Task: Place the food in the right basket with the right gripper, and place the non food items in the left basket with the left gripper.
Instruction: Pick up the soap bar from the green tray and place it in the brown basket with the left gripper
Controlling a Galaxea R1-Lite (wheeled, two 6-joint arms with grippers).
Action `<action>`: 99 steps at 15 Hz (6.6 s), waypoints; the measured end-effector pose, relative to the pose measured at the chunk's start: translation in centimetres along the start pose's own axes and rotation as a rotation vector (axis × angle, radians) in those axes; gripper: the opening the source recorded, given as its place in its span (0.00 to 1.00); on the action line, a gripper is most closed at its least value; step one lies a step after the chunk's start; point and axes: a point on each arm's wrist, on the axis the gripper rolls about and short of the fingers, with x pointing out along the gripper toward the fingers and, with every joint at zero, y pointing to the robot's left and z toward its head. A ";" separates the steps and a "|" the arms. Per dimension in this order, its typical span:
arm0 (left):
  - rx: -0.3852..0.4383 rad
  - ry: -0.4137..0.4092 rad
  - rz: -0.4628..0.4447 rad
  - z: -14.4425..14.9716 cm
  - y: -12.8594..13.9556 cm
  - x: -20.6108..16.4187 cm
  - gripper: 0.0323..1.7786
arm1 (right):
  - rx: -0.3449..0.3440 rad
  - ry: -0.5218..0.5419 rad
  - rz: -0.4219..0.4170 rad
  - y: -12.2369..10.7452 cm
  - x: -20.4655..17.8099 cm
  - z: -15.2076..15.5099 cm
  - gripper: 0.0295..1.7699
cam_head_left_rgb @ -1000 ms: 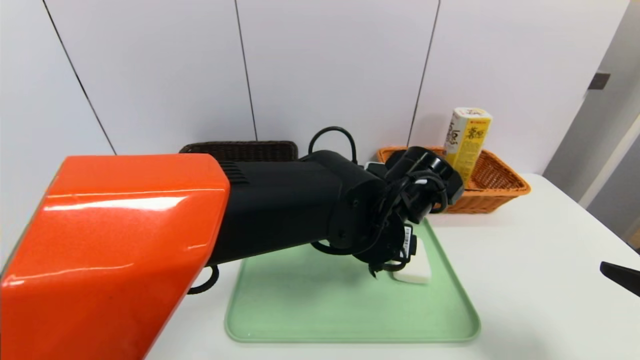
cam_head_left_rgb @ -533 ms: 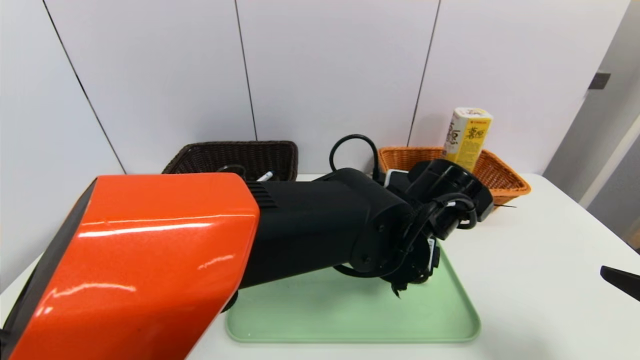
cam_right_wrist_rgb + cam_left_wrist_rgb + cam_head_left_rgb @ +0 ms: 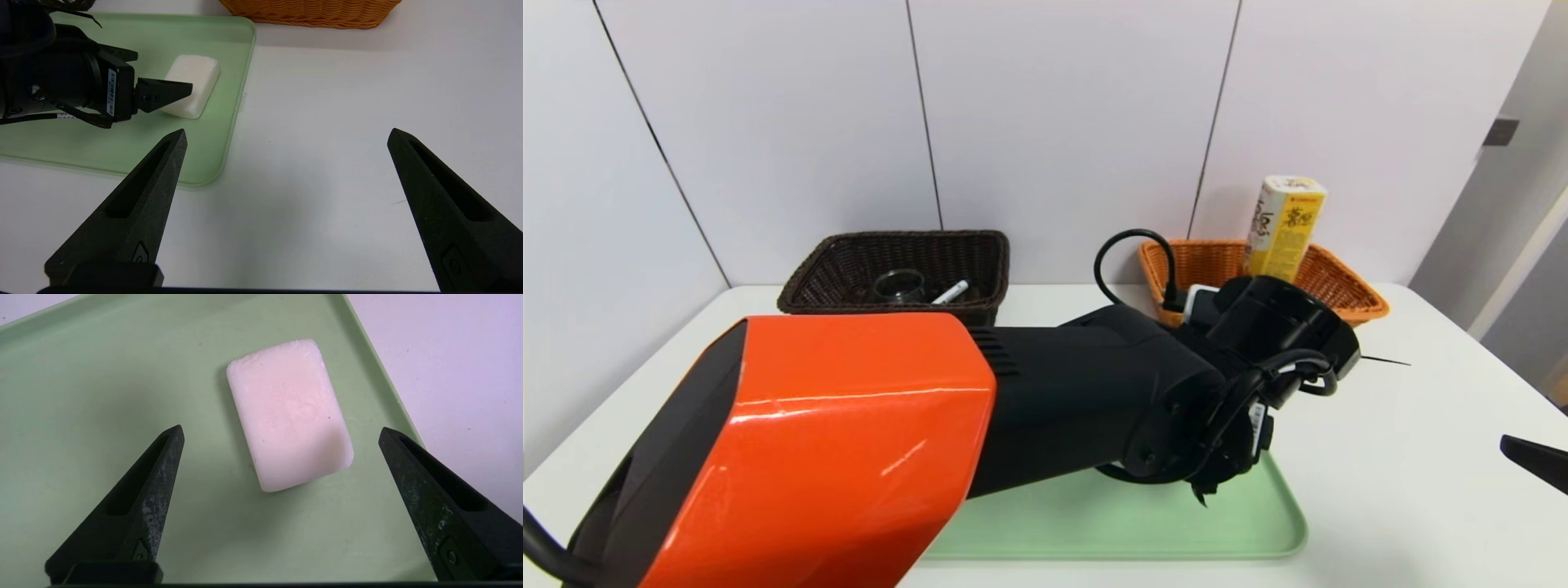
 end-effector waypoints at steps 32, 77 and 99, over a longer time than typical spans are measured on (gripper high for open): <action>0.047 -0.022 0.017 -1.8 0.3 5.6 0.95 | 0.002 0.016 -0.001 0.0 0.1 -0.4 0.96; -0.123 -0.201 0.373 11.3 28.3 -2.1 0.55 | -0.001 -0.004 0.000 0.0 -0.2 -0.1 0.96; -0.132 -0.139 0.343 9.2 29.4 3.7 0.76 | -0.002 -0.005 -0.002 0.0 -0.3 -0.2 0.96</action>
